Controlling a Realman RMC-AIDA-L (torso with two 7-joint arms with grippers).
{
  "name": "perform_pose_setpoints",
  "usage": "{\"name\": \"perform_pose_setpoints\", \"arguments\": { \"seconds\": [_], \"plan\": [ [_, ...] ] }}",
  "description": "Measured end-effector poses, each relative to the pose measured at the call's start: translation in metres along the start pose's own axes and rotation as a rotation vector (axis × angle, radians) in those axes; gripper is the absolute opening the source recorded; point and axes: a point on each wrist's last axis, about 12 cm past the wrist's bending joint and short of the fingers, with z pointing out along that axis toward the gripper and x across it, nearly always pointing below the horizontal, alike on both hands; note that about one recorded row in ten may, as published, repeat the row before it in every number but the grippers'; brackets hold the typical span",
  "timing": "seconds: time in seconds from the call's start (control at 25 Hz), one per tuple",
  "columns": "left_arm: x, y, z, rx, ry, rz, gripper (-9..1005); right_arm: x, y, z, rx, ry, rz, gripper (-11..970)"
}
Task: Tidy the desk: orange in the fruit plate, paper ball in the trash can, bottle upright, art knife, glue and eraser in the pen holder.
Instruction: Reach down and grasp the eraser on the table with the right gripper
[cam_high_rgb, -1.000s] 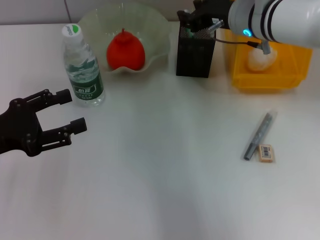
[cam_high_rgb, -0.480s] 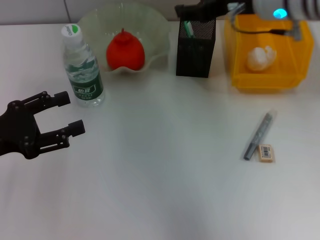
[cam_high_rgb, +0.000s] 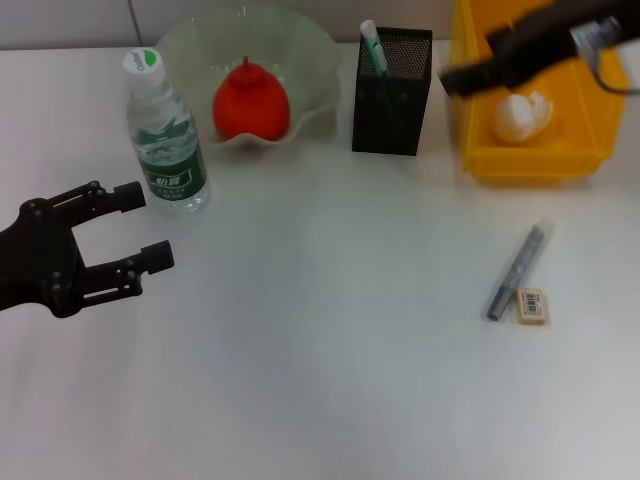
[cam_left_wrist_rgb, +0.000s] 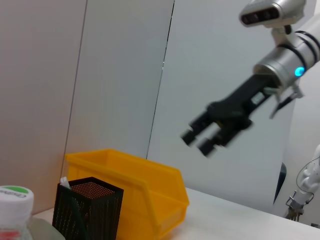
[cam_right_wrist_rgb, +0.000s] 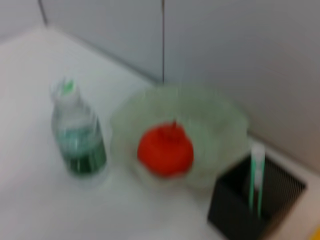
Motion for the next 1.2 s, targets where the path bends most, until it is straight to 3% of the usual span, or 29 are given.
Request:
{"name": "perform_pose_setpoints", "arguments": {
  "seconds": [0.24,0.6,1.08,1.12,1.2],
  "plan": [
    [-0.001,0.001,-0.001,-0.005,-0.003,0.000,816,0.011,0.014,-0.007,-0.006,0.223,-0.037,688],
    [-0.002,0.001,0.003,0.001,-0.011,-0.002,816,0.040,0.021,0.027,-0.029,0.581,-0.041,686],
    [-0.004,-0.003,0.005,0.095,0.034,0.014,816,0.063,0.012,0.063,-0.064,0.667,0.000,687],
    [-0.008,-0.005,0.008,0.182,0.076,0.008,816,0.063,0.012,0.063,-0.064,0.667,0.000,687],
    [-0.007,-0.006,0.011,0.216,0.107,0.000,816,0.065,0.010,0.067,-0.062,0.661,0.003,686]
  ]
}}
